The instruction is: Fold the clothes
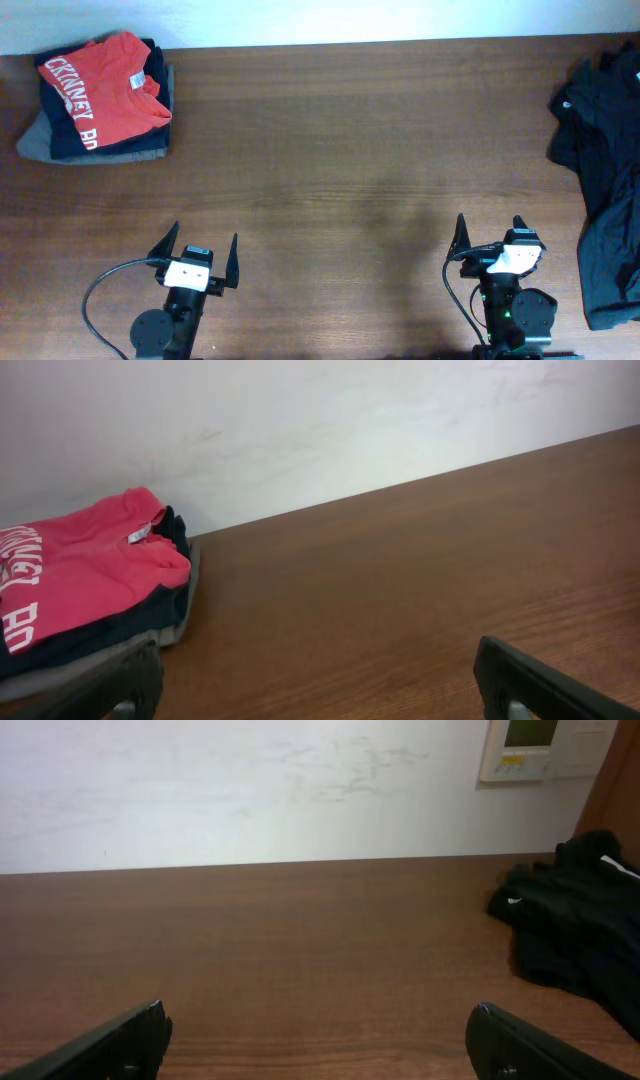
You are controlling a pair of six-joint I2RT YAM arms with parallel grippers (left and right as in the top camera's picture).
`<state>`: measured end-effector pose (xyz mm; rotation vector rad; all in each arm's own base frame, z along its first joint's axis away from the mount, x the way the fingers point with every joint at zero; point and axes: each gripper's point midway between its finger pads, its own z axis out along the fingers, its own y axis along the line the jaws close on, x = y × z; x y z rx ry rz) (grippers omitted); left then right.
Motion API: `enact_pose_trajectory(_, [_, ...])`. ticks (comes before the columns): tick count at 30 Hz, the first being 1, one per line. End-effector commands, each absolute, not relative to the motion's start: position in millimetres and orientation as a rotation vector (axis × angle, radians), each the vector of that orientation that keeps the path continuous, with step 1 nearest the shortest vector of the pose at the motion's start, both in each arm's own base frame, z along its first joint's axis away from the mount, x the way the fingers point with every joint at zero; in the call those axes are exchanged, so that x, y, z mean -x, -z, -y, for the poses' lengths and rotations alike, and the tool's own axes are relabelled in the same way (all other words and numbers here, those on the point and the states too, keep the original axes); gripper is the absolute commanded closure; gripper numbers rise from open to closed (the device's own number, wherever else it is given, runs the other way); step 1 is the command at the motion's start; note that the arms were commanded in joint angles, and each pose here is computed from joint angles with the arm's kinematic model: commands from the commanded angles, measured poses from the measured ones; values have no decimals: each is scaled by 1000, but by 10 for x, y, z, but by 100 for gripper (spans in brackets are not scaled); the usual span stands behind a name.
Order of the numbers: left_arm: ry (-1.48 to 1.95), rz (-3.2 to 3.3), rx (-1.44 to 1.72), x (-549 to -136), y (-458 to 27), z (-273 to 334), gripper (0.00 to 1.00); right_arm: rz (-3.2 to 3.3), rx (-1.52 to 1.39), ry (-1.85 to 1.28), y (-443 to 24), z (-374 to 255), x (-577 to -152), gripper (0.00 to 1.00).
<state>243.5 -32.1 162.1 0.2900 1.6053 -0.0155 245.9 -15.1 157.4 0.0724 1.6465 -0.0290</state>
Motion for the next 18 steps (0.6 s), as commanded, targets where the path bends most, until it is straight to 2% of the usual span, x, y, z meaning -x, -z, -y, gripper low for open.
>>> enact_pose_trajectory(1, [-10, -1605, -291, -2437, -1609, 291, 1, -1648, -84, 39, -1554, 179, -2453, 1])
enact_pose_trajectory(13, [-10, -1605, -291, -2437, -1610, 291, 1, -1641, -83, 4, -1572, 140, -2457, 1])
enact_pose_trajectory(18, [-10, -1605, -291, -2437, -1610, 291, 1, -1639, -116, -356, -1601, -227, -2441, 1])
